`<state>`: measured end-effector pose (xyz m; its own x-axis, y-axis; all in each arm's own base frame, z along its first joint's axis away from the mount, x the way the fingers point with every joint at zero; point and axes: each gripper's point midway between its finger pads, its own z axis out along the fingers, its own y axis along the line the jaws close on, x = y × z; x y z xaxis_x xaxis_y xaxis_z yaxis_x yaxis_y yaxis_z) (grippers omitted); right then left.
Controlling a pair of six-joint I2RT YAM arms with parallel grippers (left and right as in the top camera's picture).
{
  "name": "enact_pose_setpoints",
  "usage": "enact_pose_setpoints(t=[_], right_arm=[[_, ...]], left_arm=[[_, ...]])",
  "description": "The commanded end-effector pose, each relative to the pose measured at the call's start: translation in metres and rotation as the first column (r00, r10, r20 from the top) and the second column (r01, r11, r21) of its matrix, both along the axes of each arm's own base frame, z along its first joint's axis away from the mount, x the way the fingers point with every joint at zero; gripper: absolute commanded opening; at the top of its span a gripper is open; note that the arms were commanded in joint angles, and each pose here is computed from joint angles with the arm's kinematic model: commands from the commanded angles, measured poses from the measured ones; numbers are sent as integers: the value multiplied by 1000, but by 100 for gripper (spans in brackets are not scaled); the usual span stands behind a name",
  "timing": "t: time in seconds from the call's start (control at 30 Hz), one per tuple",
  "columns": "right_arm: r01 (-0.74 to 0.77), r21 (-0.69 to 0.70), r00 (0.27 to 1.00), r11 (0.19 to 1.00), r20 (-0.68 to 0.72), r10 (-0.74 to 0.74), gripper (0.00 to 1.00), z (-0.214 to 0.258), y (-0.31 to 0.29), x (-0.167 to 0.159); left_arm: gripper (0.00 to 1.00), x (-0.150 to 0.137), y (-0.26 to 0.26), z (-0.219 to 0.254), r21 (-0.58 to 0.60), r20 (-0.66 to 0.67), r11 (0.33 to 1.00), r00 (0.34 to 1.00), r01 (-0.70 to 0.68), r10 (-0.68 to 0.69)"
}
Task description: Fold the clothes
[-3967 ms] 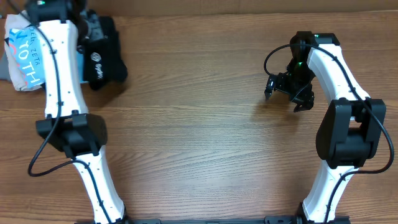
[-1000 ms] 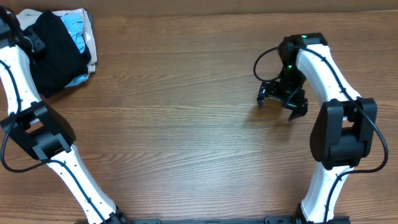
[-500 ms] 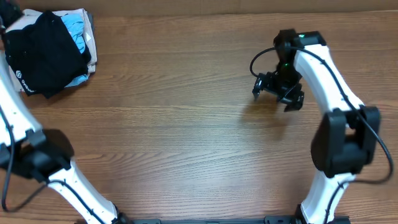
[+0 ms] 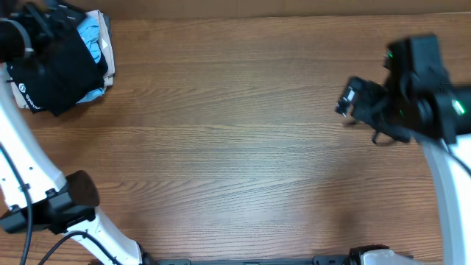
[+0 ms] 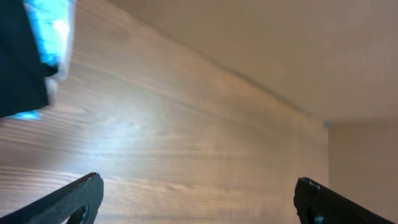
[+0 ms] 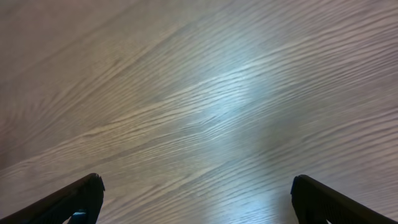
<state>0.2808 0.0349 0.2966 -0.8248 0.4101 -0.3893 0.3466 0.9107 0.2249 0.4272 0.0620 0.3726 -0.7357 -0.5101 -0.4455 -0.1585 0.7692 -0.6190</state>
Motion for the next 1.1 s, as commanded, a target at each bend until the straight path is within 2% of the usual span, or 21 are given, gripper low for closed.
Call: enact_pose_setpoints(t=[0.0,0.17,0.33,0.67,1.07], right_arm=[[34,-45,997,998,75,-30,100,10,-14,-34],[77,-1,981,997,176,-76,100,0,-19,-70],[119,-20,949,993,297,-107,100,-18,-32,-83],[101,-7,959,995,268,-95,100,-33,-29,-92],[100,-7,958,995,270,-95,100,-32,-28,-91]], left_arm=[[100,-1,-37,-16,90,-55,990,993,112,-107],[100,-11,-79,-36,205,-166,959,973,193,-160],[100,-11,-127,-46,281,-196,912,948,298,-249],[100,-26,-195,-48,287,-203,849,894,443,-399],[100,-28,-201,-48,289,-203,841,888,457,-413]])
